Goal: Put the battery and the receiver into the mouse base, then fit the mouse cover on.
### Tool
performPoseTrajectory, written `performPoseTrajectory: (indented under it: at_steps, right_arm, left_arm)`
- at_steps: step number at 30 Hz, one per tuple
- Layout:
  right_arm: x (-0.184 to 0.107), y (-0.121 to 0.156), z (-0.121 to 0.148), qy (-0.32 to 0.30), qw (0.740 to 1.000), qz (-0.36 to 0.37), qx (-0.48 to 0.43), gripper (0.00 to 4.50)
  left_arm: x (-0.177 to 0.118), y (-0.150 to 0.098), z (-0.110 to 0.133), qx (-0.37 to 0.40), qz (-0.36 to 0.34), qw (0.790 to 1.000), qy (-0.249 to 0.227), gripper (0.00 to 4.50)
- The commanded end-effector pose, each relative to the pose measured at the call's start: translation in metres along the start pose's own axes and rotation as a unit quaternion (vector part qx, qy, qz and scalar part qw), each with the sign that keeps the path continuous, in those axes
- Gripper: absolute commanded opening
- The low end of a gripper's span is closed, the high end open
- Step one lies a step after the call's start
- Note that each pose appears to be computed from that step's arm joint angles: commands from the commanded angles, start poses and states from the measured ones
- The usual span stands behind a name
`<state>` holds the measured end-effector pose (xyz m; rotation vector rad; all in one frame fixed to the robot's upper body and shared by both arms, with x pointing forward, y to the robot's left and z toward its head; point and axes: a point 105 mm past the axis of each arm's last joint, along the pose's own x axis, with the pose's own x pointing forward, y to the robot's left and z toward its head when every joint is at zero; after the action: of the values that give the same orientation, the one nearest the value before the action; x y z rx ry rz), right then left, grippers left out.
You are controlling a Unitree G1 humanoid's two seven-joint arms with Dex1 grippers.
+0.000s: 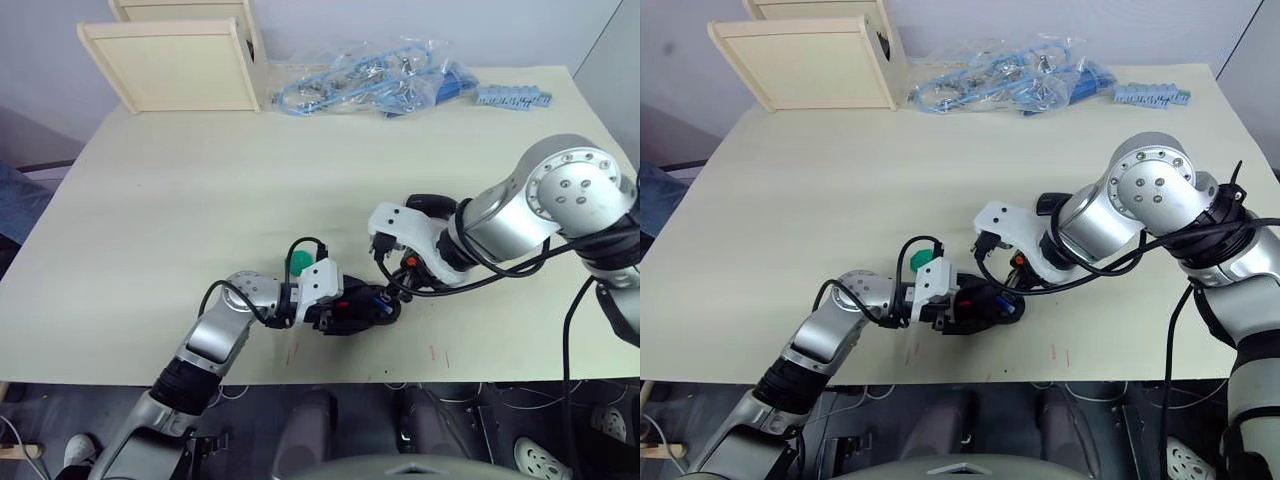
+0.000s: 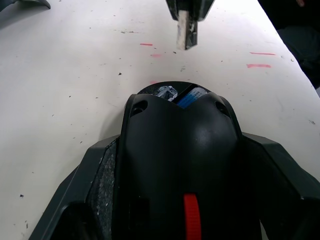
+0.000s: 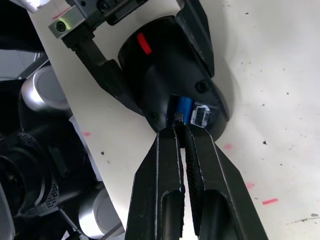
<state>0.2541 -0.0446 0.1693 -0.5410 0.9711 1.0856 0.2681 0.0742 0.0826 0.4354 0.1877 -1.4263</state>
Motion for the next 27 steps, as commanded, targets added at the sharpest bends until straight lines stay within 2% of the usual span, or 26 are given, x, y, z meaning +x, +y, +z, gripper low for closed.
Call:
performPoseTrajectory:
  at_steps: [1, 27]
  right_arm:
    - [0.000, 0.000, 0.007, 0.003, 1.000, -0.007, -0.012, 0.00]
    - [0.021, -0.009, -0.001, 0.027, 0.999, -0.018, 0.017, 0.00]
  left_arm:
    - [0.003, -0.005, 0.005, 0.008, -0.007, 1.000, -0.006, 3.03]
    - [0.005, -0.009, 0.006, 0.001, -0.007, 1.000, -0.005, 3.03]
